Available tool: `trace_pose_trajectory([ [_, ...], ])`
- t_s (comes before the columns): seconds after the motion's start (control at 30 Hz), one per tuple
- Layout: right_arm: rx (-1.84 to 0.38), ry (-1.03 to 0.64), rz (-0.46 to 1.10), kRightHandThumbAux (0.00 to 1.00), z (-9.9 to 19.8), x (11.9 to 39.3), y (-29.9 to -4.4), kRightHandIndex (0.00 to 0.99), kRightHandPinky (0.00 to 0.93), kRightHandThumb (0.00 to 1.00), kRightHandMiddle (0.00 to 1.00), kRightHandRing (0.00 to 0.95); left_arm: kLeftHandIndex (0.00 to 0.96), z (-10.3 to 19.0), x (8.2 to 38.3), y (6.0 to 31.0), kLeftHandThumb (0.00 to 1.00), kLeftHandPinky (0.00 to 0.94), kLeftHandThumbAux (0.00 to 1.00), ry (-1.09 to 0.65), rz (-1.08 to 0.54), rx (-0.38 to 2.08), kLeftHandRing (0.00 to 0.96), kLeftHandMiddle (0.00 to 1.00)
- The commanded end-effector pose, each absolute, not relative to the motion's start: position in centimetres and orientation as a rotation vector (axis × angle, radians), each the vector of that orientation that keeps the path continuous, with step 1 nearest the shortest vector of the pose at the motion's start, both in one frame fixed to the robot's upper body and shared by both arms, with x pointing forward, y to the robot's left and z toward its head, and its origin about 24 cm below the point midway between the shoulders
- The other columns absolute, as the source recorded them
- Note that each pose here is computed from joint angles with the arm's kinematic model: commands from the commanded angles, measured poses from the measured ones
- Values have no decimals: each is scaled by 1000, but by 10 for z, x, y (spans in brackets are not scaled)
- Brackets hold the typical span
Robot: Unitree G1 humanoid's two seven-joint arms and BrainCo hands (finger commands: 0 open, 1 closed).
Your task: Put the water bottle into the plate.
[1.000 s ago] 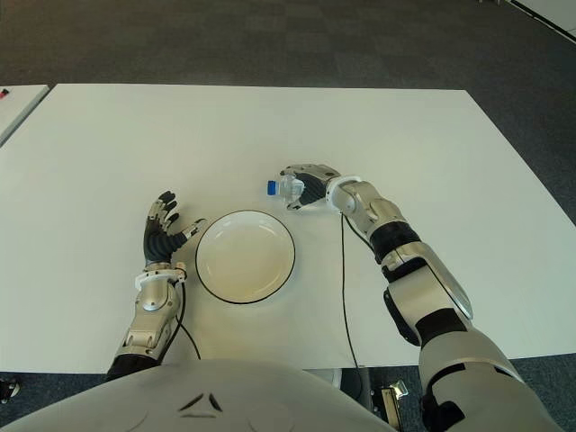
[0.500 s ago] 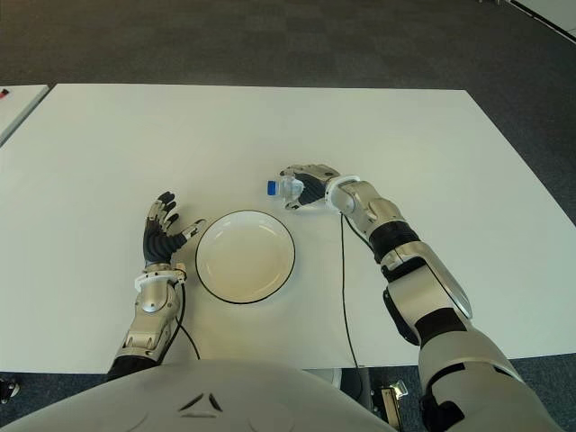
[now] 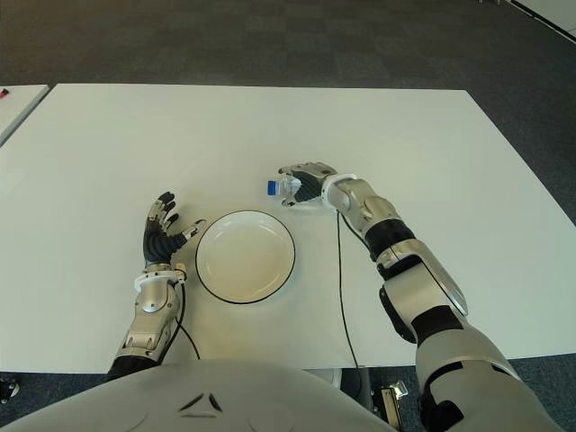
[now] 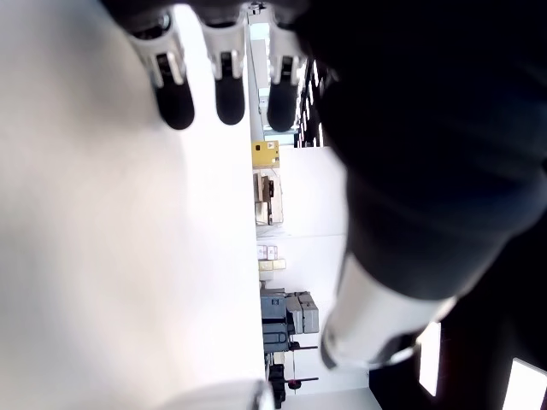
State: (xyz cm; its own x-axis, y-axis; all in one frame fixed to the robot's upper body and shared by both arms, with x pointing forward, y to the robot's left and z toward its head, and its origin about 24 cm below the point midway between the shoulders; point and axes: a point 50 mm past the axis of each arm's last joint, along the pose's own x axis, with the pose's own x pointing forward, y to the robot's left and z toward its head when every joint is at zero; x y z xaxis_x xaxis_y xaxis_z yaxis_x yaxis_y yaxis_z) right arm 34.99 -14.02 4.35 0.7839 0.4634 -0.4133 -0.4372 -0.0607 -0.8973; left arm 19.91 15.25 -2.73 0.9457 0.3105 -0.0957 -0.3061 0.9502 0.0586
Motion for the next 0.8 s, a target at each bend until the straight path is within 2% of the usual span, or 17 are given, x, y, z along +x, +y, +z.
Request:
trace_pose_trajectory([
  [0.03,-1454,-10,731,504,42,351,-139,54,434,614,208,319,154,-34,195,144,0,143,942,151,312,9,125,149],
  [0.43,-1449,-7,724,519,42,350,-139,36,388,576,207,302,157,-34,195,144,0,147,959,152,311,-2,133,156],
  [0.6,-1450,-3,724,530,40,350,-139,20,313,541,169,246,155,-34,195,145,0,147,958,155,308,6,131,152],
  [0.8,-1453,-3,726,535,40,350,-139,4,271,512,122,196,151,-34,195,145,0,145,962,159,309,4,127,148],
])
